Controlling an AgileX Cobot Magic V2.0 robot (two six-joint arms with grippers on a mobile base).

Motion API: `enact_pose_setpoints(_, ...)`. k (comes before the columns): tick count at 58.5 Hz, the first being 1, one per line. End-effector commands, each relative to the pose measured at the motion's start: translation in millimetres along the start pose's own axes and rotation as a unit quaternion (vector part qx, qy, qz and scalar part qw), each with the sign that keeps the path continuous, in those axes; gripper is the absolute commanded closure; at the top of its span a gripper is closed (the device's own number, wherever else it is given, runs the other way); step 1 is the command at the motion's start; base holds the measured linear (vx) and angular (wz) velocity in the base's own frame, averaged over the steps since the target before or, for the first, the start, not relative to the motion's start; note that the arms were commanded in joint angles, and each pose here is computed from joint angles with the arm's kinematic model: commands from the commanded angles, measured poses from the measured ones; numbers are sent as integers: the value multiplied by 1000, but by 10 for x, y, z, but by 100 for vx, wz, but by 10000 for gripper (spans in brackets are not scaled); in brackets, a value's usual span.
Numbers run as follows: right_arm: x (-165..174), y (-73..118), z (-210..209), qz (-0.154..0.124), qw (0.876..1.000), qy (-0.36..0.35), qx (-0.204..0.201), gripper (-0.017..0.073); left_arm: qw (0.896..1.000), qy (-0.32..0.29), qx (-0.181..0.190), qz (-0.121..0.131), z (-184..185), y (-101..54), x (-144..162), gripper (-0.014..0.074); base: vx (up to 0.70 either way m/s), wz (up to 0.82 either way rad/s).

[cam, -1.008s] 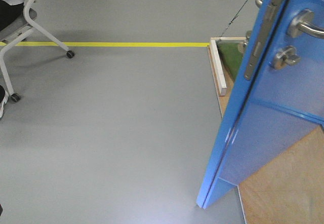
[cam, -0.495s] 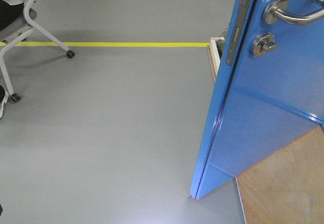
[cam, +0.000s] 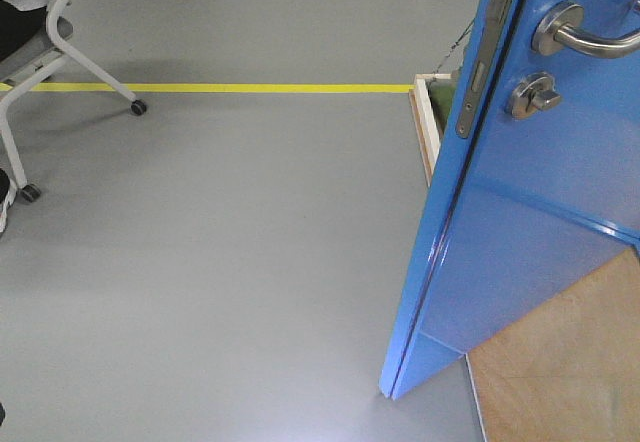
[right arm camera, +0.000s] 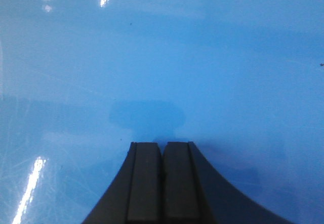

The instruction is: Move to blue door and open it

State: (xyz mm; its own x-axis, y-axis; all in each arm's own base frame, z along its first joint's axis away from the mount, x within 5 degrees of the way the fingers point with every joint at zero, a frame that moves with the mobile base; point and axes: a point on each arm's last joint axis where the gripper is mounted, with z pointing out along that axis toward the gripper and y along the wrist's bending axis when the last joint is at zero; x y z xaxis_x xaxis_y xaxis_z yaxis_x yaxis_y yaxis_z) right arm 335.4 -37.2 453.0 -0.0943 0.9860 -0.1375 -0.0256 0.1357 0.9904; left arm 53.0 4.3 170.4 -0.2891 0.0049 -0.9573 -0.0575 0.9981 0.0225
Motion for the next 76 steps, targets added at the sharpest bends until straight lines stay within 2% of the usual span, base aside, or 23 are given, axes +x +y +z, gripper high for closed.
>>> enact_pose_setpoints(1, 4, 211, -99, -4, 999, -5, -32, 564, 998, -64, 2, -2, -54, -1, -179, 523, 0, 0)
enact_pose_setpoints(76, 4, 211, -99, -4, 999, -5, -32, 564, 998, -64, 2, -2, -54, -1, -179, 523, 1, 2)
